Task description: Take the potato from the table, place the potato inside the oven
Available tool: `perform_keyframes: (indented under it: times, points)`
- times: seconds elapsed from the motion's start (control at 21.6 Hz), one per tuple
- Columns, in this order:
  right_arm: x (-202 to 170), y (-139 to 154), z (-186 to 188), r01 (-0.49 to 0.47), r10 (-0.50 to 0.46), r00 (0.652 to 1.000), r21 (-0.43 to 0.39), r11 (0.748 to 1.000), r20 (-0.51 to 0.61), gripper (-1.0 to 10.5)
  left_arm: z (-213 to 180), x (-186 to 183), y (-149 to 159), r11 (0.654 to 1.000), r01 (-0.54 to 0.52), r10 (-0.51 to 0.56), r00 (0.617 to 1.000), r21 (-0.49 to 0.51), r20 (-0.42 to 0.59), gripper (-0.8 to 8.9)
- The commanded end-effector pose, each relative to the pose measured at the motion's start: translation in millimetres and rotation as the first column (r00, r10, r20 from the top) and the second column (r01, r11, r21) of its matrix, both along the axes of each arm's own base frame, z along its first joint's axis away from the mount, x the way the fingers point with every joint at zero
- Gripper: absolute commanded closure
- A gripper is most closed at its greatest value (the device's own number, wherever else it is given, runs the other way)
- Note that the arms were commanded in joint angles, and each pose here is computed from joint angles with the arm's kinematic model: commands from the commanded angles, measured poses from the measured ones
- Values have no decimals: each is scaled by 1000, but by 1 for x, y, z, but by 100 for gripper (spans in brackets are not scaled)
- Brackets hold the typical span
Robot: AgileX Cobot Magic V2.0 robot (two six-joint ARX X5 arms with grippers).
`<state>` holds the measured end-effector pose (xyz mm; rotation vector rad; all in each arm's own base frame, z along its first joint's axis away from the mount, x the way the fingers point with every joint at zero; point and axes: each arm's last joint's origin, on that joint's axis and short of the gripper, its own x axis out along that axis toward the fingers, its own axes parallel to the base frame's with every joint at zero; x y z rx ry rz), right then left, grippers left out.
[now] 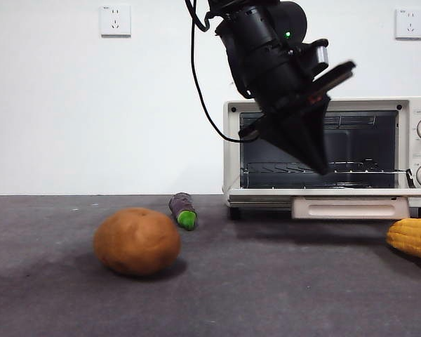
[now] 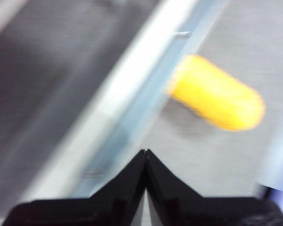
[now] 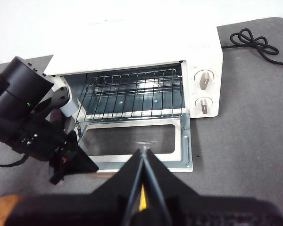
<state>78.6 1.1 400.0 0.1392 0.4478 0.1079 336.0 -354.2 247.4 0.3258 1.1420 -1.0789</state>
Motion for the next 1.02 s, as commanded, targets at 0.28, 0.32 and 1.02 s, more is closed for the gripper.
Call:
perform_keyframes:
  times: [0.28,0.32,1.02]
  points:
    - [0,0,-3,-5,5,999,-7,1000,-40,946,79,-26,22,987,41,-32,998,-154,63,820]
    - [3,0,-3,-6,6,999,-5,1000,-51,946,95,-32,28,983,45,-29,996,-178,89,820]
    - [60,20,2,-401,415,910,295,867,17,938,255,-154,167,976,-107,189,851,-190,490,820]
